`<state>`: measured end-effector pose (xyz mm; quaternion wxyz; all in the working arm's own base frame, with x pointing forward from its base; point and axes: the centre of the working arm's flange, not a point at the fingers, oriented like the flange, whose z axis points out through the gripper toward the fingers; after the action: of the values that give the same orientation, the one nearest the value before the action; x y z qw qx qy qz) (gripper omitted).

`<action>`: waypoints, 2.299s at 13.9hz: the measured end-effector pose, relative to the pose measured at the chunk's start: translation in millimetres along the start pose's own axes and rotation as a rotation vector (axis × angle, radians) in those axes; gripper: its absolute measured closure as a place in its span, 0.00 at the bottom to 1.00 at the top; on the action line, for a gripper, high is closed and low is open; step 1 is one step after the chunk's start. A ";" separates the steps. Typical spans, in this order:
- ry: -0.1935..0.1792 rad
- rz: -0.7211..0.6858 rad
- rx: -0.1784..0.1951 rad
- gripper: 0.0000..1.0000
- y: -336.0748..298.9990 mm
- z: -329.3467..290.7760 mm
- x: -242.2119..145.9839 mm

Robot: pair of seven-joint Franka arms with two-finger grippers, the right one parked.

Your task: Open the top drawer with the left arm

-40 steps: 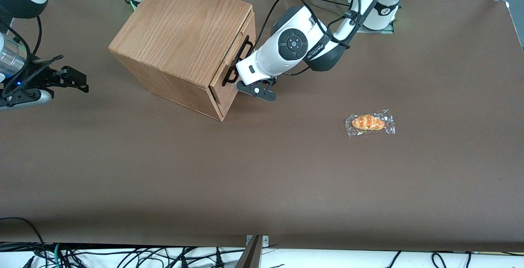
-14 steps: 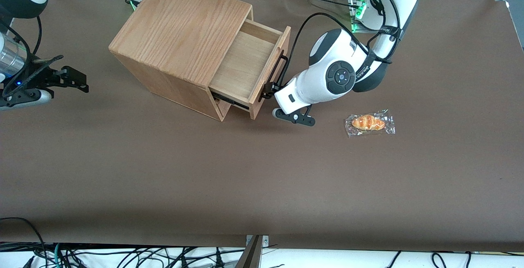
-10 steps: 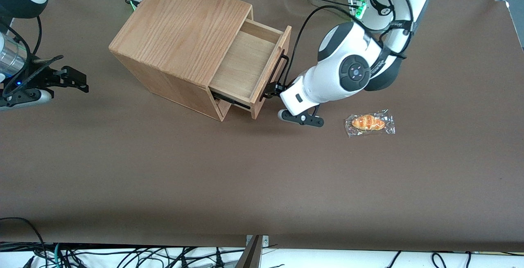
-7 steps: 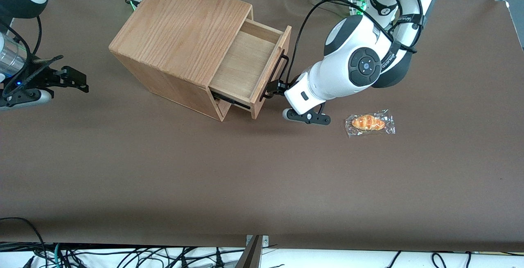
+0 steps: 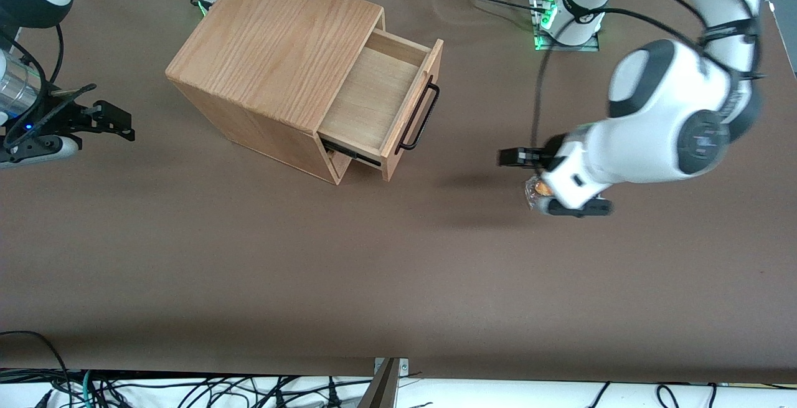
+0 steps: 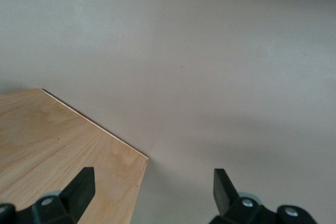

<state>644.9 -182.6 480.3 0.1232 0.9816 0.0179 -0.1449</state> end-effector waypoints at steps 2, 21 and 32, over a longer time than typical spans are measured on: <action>0.002 0.009 0.062 0.00 -40.0 -9.3 6.3; 0.160 0.127 0.264 0.00 -182.3 -120.5 -68.2; 0.212 0.141 0.266 0.00 -170.1 -159.4 -123.0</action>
<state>559.7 21.6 623.5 -0.0004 0.9978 -0.0572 -0.0329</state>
